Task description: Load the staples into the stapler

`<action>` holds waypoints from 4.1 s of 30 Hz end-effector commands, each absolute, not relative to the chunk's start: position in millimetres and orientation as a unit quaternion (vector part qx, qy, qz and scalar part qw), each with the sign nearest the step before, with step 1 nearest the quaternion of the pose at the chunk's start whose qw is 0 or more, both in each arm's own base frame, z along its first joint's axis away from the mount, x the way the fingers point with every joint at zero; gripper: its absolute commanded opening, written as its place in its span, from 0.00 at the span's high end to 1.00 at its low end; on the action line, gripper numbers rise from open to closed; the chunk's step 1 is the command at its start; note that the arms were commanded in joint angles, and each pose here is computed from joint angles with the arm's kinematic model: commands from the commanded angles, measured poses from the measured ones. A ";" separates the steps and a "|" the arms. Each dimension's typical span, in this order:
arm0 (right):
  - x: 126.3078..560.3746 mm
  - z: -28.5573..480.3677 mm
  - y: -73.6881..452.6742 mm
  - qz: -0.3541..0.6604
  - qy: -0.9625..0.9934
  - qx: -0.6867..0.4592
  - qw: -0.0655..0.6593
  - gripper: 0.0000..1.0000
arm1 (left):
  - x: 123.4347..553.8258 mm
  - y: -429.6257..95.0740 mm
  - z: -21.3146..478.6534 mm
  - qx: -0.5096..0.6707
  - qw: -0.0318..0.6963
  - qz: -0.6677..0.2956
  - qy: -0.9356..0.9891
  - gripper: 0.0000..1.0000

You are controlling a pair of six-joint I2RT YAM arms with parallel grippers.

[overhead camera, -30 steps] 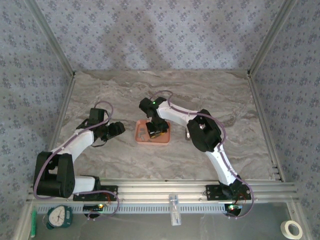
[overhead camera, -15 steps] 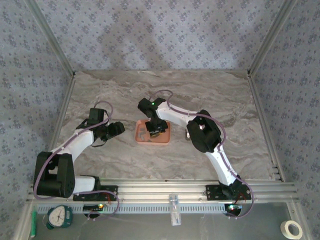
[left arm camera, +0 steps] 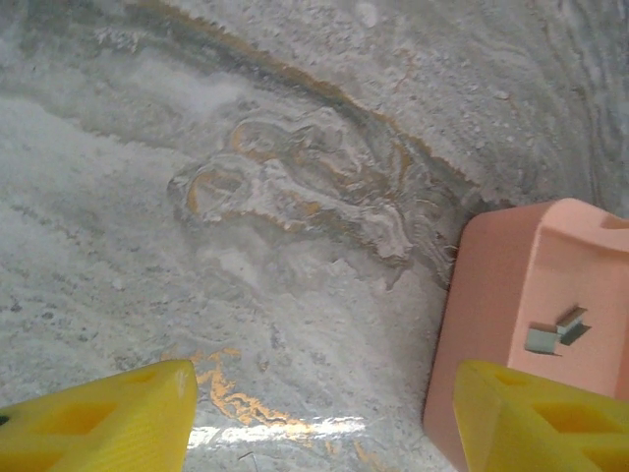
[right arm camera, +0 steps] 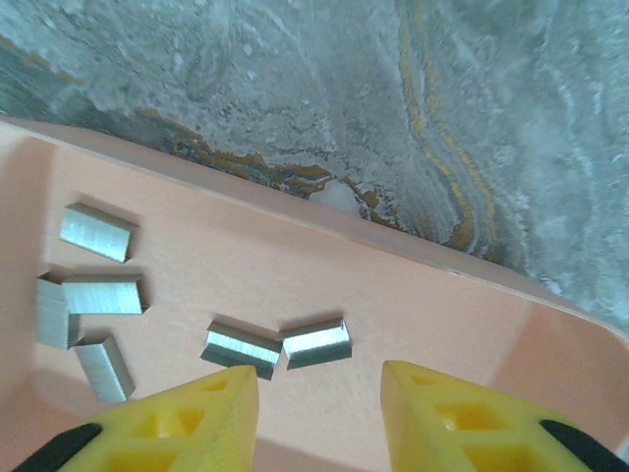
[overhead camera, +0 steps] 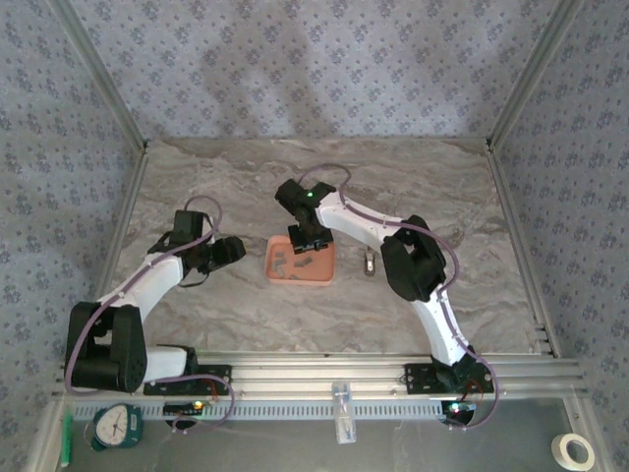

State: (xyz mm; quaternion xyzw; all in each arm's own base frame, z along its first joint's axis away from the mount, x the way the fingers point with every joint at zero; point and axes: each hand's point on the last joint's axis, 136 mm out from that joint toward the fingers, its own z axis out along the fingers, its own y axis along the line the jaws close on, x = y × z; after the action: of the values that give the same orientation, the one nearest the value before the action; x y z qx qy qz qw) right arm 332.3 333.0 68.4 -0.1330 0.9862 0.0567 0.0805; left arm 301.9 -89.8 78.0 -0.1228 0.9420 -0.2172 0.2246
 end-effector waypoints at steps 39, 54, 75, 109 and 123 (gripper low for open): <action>310.8 38.0 372.5 0.117 0.621 -0.762 0.142 0.60 | 305.2 -60.7 79.3 -0.136 0.268 -0.214 0.929 0.29; 313.8 13.7 367.0 0.077 0.633 -0.762 0.114 0.67 | 302.9 -60.3 73.9 -0.131 0.263 -0.215 0.931 0.28; 313.7 77.5 379.9 0.096 0.650 -0.730 0.190 0.87 | 304.4 -62.3 84.2 -0.131 0.281 -0.226 0.923 0.29; 284.5 144.8 298.8 0.139 0.904 -0.330 0.232 0.87 | 292.5 -106.5 114.6 -0.076 0.335 -0.279 0.897 0.29; 204.2 89.7 215.0 0.067 0.946 -0.222 0.227 0.87 | 264.8 -143.2 110.0 0.013 0.346 -0.278 0.896 0.30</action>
State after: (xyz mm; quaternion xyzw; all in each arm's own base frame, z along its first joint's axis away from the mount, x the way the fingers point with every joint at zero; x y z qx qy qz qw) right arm 206.9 227.4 92.4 -0.2762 0.9342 0.0823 0.2100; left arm 264.9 -140.9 106.9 -0.0052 0.9015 -0.2829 0.3276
